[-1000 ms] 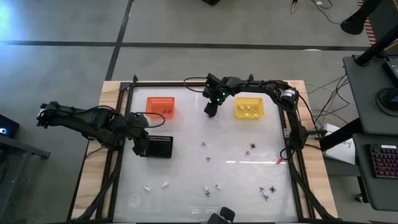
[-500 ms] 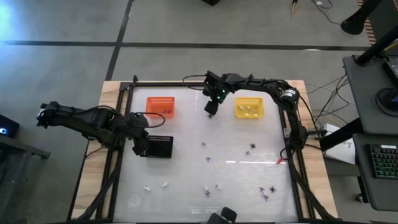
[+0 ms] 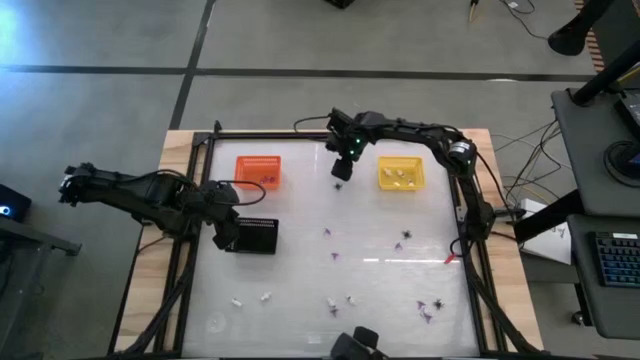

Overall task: Sort Halloween decoration
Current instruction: Put the violet witch hat into the orange bin

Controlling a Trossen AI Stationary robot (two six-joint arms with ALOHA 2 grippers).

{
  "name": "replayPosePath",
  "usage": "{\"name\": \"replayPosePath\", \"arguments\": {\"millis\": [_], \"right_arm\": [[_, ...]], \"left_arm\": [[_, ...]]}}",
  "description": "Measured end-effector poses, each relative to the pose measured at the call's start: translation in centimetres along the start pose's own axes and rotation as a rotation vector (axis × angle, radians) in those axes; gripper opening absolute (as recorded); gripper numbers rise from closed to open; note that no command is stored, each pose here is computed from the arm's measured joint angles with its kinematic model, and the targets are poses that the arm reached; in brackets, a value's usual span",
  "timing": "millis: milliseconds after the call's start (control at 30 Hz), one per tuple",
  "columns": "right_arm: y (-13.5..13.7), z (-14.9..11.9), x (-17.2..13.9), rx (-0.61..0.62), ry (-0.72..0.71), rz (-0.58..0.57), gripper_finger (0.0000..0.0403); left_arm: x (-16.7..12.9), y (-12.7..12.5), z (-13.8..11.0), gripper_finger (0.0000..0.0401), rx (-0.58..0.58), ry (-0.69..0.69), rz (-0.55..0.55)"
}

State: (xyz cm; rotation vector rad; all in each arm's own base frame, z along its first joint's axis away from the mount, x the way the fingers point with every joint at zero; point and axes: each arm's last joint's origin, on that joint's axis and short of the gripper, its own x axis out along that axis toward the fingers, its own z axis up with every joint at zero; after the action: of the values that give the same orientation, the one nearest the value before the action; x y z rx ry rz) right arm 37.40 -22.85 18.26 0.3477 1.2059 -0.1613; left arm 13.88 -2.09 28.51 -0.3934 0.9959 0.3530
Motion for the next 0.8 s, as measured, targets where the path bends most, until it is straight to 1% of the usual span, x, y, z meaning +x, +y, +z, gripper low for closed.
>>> {"name": "replayPosePath", "arguments": {"millis": [100, 200, 433, 667, 800], "right_arm": [[-0.2, -0.3, 1.1, -0.034, 0.044, 0.010, 0.0141], [-0.2, -0.4, 1.7, -0.049, 0.058, 0.014, 0.0141], [-0.3, -0.2, 1.7, -0.067, 0.042, 0.002, 0.0141], [-0.3, 0.5, 1.5, -0.087, -0.018, -0.003, 0.0141], [-0.2, 0.5, 1.5, -0.087, -0.020, -0.003, 0.0141]], "left_arm": [[0.0, 0.0, 0.0, 0.0096, 0.000, 0.000, 0.000], [0.0, 0.0, 0.0, 0.0096, 0.000, 0.001, 0.001], [0.0, 0.0, 0.0, 0.0096, 0.000, 0.001, 0.001], [0.0, 0.0, 0.0, 0.0096, 0.000, 0.001, 0.001], [0.0, 0.0, 0.0, 0.0096, 0.000, 0.001, 0.001]]}}
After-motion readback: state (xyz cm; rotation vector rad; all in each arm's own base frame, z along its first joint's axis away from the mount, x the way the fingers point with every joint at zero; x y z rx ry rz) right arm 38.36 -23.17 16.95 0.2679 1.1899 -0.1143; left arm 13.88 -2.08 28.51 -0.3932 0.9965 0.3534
